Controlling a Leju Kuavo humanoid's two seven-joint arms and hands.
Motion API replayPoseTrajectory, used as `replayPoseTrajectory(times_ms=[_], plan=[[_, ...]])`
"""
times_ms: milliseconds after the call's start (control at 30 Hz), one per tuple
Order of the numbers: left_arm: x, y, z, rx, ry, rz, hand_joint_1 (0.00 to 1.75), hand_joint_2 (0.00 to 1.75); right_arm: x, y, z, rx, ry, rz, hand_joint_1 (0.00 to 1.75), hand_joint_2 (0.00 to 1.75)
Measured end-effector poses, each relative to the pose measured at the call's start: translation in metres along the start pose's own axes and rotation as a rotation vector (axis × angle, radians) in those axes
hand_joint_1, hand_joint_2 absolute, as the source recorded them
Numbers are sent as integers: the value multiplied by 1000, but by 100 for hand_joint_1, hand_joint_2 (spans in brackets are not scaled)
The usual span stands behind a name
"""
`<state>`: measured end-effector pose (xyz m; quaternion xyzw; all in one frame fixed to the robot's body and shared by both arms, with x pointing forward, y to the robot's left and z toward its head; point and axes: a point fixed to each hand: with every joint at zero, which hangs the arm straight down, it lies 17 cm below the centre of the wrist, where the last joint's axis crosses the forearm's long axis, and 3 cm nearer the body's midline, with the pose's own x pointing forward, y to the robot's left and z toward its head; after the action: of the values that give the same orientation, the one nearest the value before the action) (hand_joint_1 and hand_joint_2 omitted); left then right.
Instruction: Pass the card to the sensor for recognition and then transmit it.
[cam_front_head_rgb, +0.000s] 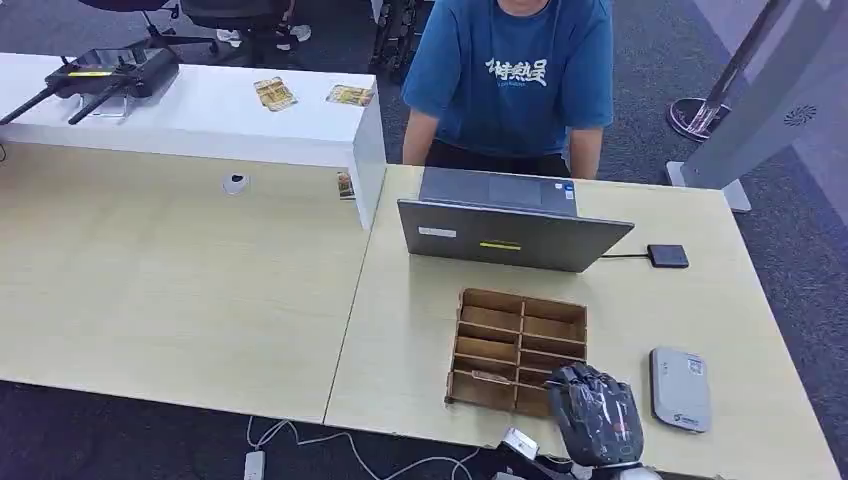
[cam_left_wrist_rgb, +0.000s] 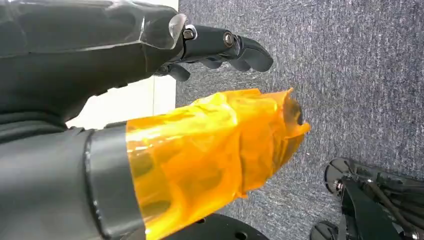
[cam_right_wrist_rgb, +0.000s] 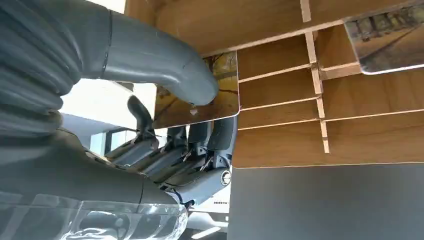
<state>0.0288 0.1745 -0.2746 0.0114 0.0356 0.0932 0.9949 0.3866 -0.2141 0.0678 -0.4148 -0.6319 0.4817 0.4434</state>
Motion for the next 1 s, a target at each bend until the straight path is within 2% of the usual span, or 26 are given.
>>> replayPoseTrajectory(times_ms=[67, 500, 767, 1000], plan=[[0, 0, 0, 0, 0, 0, 0, 0, 0, 0, 0, -1, -1, 0, 169, 175], [0, 0, 0, -1, 0, 0, 0, 0, 13, -13, -1, -77, -33, -8, 175, 175], [0, -2, 0, -8, -2, 0, 0, 0, 46, -59, -2, -293, -110, -34, 175, 175], [0, -2, 0, -9, -2, 0, 0, 0, 57, -70, -2, -327, -129, -49, 175, 175]])
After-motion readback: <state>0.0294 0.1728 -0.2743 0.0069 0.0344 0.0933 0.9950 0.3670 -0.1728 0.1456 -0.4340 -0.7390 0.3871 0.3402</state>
